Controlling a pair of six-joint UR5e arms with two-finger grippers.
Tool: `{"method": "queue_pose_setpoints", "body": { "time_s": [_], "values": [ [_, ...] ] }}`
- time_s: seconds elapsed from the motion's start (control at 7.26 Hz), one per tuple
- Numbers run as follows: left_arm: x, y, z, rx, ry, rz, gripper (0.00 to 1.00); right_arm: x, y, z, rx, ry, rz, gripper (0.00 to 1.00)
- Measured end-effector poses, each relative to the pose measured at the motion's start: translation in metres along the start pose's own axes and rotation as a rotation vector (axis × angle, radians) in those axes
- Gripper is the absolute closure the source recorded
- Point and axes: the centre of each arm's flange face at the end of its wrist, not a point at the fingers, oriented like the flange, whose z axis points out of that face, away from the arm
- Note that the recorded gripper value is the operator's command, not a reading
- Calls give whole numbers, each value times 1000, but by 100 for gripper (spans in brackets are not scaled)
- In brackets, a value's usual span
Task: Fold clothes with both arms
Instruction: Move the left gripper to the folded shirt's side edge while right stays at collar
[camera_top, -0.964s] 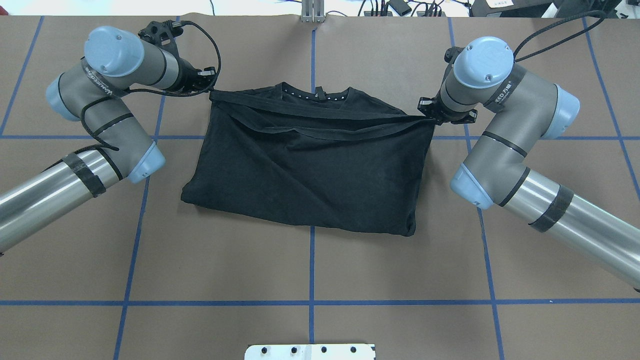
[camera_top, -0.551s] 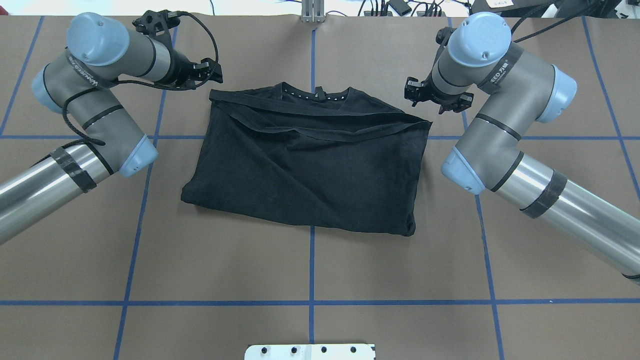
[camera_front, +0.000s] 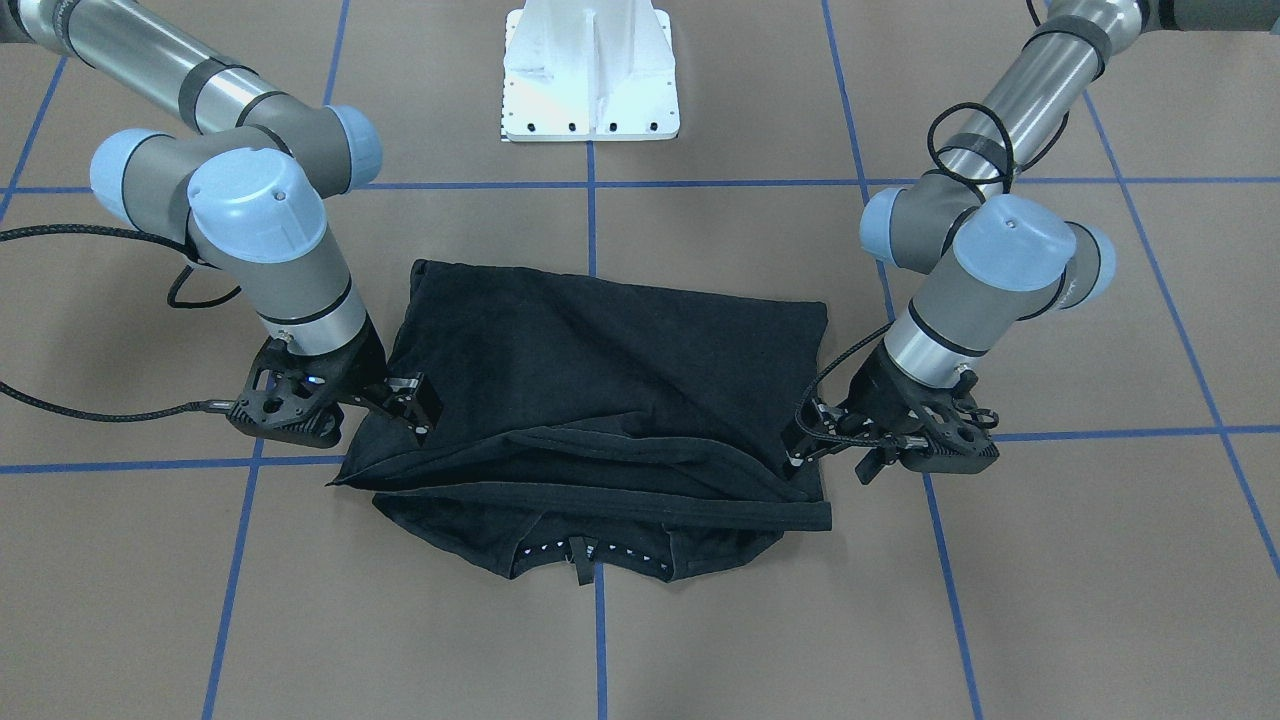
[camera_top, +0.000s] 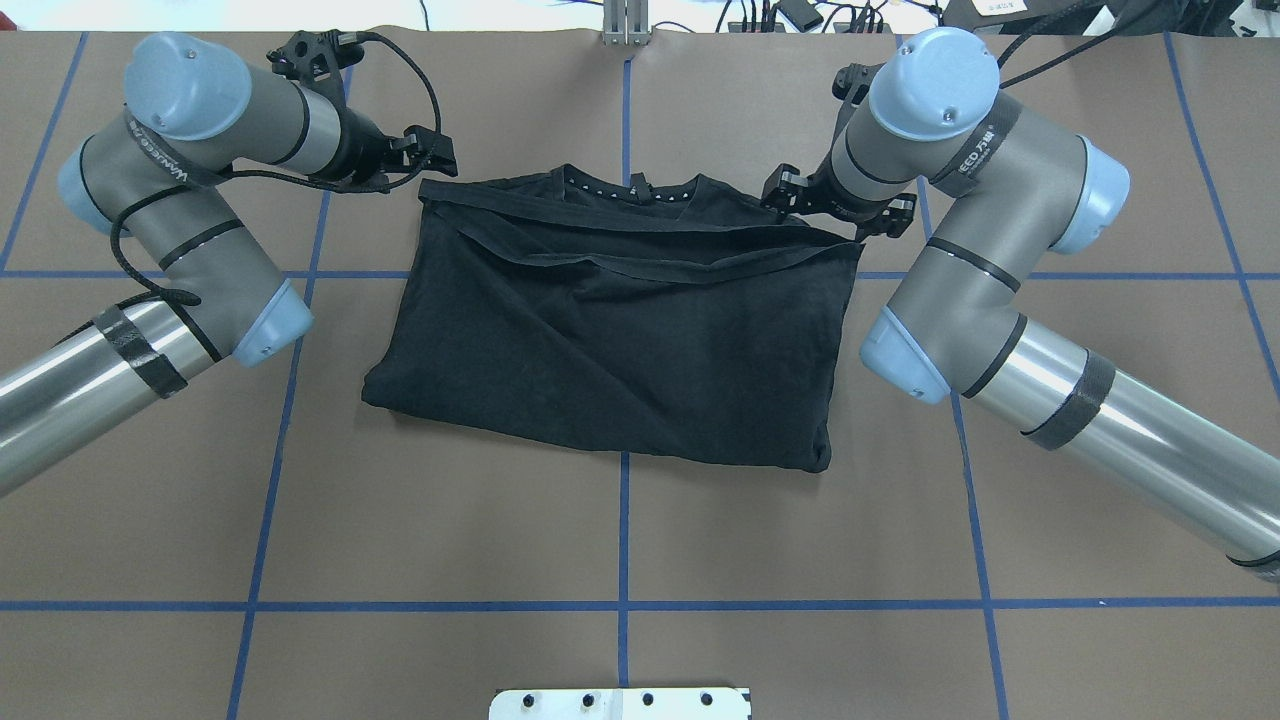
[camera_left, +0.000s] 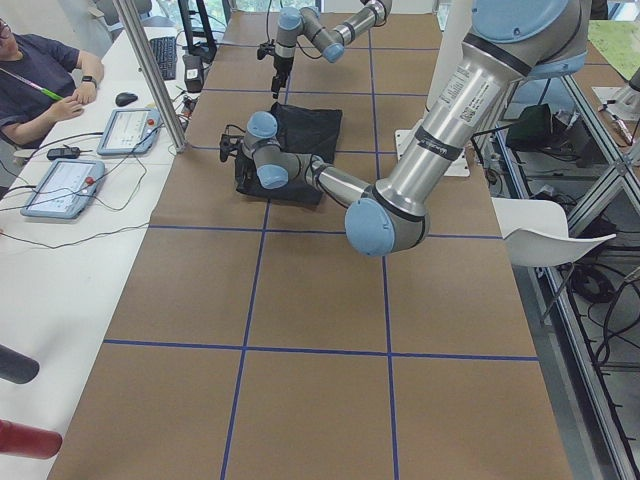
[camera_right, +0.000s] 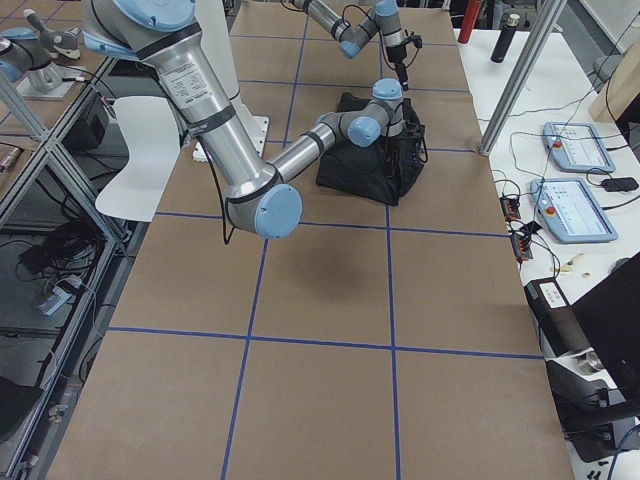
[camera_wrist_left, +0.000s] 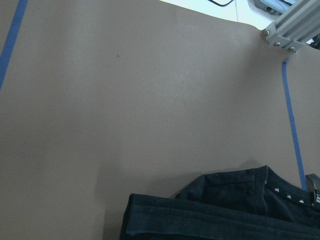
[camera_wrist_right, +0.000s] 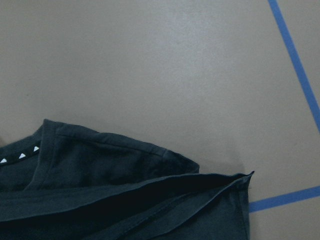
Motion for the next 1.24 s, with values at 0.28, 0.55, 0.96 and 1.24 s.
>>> {"method": "queue_pose_setpoints", "body": {
  "time_s": [0.28,0.55,0.96,1.24],
  "values": [
    [-6,40,-15,-44,32,20,0,-9,10,-5,-3,-19,-29,2],
    [-34,105,-34,-113,45,46,0,-10,12,-6,-4,-23,-42,2],
    [-57,176,-42,-196,38,76,0,-7,13,-5,-6,-21,-55,2],
    [-64,202,-33,-234,34,86,30,-7,13,-5,-5,-21,-56,2]
  ]
}}
